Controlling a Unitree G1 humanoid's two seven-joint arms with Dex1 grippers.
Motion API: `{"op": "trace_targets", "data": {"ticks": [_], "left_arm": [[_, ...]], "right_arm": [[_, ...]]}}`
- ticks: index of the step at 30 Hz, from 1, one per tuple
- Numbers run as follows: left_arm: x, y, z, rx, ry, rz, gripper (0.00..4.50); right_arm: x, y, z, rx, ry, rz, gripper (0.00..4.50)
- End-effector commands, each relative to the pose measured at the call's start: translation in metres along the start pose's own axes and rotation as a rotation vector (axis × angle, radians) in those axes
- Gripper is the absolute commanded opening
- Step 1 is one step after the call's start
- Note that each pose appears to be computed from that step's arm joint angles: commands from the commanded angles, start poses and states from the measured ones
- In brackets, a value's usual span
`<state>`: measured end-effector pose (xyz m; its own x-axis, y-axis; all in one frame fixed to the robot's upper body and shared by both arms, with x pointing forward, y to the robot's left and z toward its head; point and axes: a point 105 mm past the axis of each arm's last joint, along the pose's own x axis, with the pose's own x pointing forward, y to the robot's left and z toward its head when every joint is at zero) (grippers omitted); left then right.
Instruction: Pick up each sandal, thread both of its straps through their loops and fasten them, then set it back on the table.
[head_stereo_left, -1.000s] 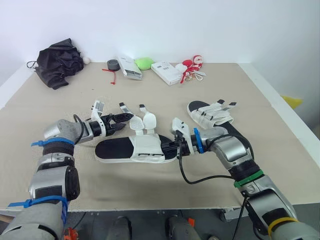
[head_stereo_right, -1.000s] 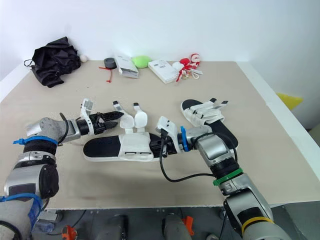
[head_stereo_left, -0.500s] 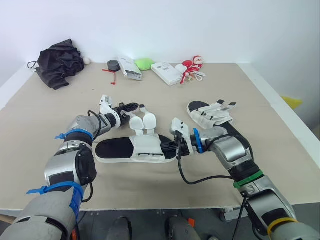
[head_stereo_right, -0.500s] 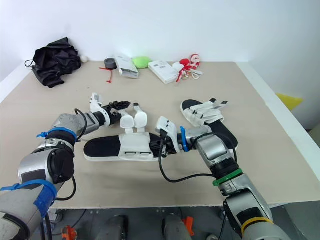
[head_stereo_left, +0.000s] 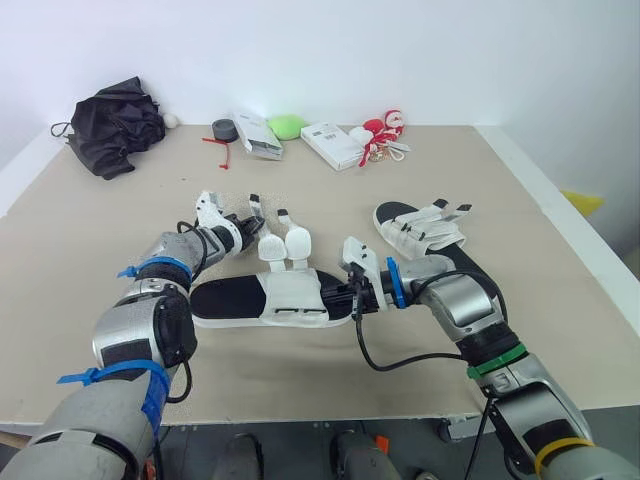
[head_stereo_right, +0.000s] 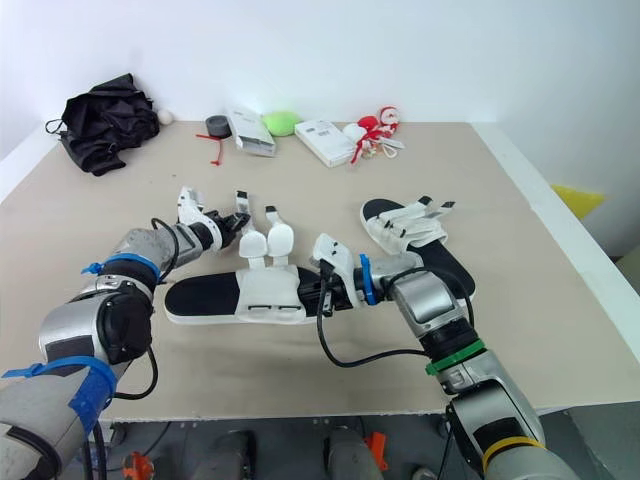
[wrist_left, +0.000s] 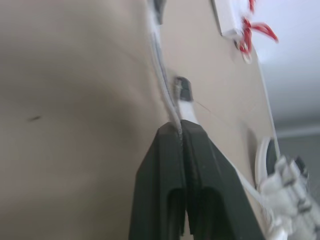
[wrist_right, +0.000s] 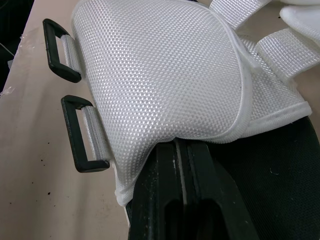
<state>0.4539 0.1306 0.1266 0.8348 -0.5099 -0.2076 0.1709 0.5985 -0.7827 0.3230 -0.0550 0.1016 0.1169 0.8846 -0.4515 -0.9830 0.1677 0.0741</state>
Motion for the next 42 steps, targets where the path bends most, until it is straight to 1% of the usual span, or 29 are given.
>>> {"op": "trace_targets", "data": {"ticks": [1,2,3,5,10,12,14,16,17,20,23,24,26,27,31,32,34,37,38,39,40,41,42], "left_arm": [[-0.009,-0.066,0.025,0.222,-0.085,-0.359,0.04],[-0.013,-0.075,0.024,0.25,-0.083,-0.423,0.04],[-0.024,-0.09,0.023,0.316,-0.102,-0.527,0.04],[-0.046,-0.111,0.013,0.479,-0.134,-0.674,0.04],[-0.091,-0.136,-0.014,0.715,-0.154,-0.91,0.04],[-0.101,-0.134,-0.028,0.84,-0.133,-0.936,0.04],[-0.111,-0.124,-0.052,1.069,-0.076,-0.968,0.04],[-0.117,-0.119,-0.065,1.21,-0.051,-1.006,0.04],[-0.119,-0.118,-0.067,1.239,-0.051,-1.017,0.04],[-0.124,-0.11,-0.072,1.405,-0.072,-1.039,0.04],[-0.126,-0.104,-0.07,1.495,-0.123,-1.044,0.04],[-0.126,-0.101,-0.069,1.503,-0.13,-1.044,0.45],[-0.127,-0.096,-0.068,1.532,-0.133,-1.049,0.7],[-0.127,-0.094,-0.068,1.54,-0.133,-1.052,1.3],[-0.135,-0.09,-0.071,1.596,-0.12,-1.087,2.8],[-0.138,-0.088,-0.072,1.591,-0.094,-1.101,3.06],[-0.143,-0.084,-0.074,1.563,-0.045,-1.115,3.92],[-0.156,-0.074,-0.074,1.456,0.066,-1.096,3.92],[-0.162,-0.067,-0.072,1.347,0.153,-1.053,3.92],[-0.166,-0.063,-0.073,1.269,0.216,-1.019,3.92],[-0.17,-0.064,-0.071,1.126,0.263,-0.984,3.92],[-0.174,-0.068,-0.069,0.948,0.309,-0.953,3.92],[-0.176,-0.073,-0.068,0.809,0.334,-0.936,3.92]], "right_arm": [[0.006,0.006,-0.042,0.109,0.126,0.011,0.0],[0.006,0.007,-0.042,0.109,0.126,0.012,0.0],[0.006,0.007,-0.042,0.109,0.127,0.013,0.0],[0.005,0.006,-0.043,0.108,0.128,0.015,0.0],[0.004,0.006,-0.042,0.104,0.129,0.021,0.0],[0.005,0.006,-0.041,0.1,0.129,0.029,0.0],[0.006,0.008,-0.042,0.094,0.136,0.041,0.0],[0.007,0.007,-0.042,0.091,0.139,0.044,0.0],[0.007,0.007,-0.041,0.09,0.14,0.044,0.0],[0.007,0.006,-0.041,0.088,0.143,0.047,0.0],[0.006,0.006,-0.041,0.086,0.147,0.052,0.0],[0.006,0.006,-0.042,0.085,0.149,0.053,0.0],[0.006,0.006,-0.042,0.086,0.151,0.054,0.0],[0.006,0.006,-0.043,0.086,0.152,0.055,0.0],[0.005,0.006,-0.043,0.085,0.156,0.058,0.0],[0.005,0.006,-0.043,0.086,0.157,0.058,0.0],[0.004,0.006,-0.043,0.085,0.159,0.058,0.0],[0.004,0.005,-0.043,0.083,0.162,0.057,0.0],[0.003,0.005,-0.042,0.082,0.162,0.057,0.0],[0.003,0.005,-0.042,0.082,0.162,0.058,0.0],[0.003,0.004,-0.042,0.082,0.163,0.058,0.0],[0.003,0.004,-0.043,0.082,0.164,0.059,0.0],[0.003,0.004,-0.043,0.081,0.165,0.059,0.0]]}}
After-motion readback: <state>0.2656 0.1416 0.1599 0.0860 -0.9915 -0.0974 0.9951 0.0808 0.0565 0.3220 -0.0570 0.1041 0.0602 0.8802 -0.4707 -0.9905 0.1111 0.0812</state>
